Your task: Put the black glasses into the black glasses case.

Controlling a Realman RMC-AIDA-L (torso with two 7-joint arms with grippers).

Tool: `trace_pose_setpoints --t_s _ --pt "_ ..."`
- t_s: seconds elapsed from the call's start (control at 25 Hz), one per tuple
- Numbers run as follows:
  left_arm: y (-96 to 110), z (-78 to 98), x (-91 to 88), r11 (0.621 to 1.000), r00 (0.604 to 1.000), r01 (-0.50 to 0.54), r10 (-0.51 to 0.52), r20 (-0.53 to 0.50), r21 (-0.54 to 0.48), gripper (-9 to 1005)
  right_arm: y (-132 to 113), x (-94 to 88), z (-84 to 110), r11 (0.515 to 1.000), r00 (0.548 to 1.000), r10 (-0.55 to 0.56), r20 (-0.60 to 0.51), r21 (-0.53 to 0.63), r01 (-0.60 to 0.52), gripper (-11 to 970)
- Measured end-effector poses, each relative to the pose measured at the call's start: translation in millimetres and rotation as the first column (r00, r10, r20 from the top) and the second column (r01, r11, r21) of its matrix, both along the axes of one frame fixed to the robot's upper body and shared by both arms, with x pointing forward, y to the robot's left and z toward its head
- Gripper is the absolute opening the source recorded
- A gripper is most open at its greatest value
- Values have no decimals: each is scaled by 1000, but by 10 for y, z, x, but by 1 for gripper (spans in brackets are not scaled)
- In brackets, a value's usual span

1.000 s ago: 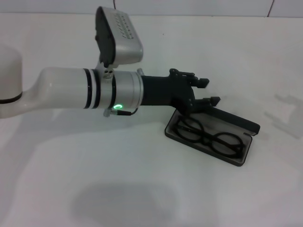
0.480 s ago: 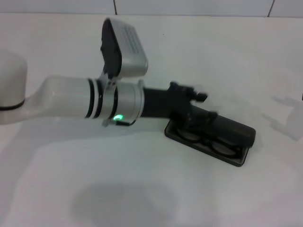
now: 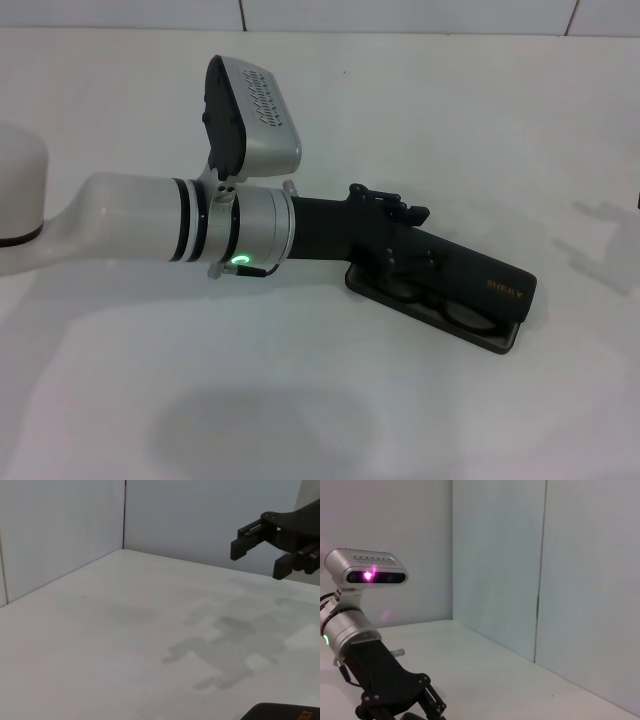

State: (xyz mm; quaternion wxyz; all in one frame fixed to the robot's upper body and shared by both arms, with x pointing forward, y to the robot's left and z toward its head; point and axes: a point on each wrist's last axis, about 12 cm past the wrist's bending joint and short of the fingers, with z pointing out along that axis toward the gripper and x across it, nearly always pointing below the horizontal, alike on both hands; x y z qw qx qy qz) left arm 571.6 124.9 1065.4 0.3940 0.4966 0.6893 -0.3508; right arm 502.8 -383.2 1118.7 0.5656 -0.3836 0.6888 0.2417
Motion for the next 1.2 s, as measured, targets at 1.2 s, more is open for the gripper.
trace_pose_setpoints --t_s 1.2 --pt "88 7 -64 994 995 95 -94 -15 53 551 -11 -2 4 1000 1000 1 -1 -3 -1 708"
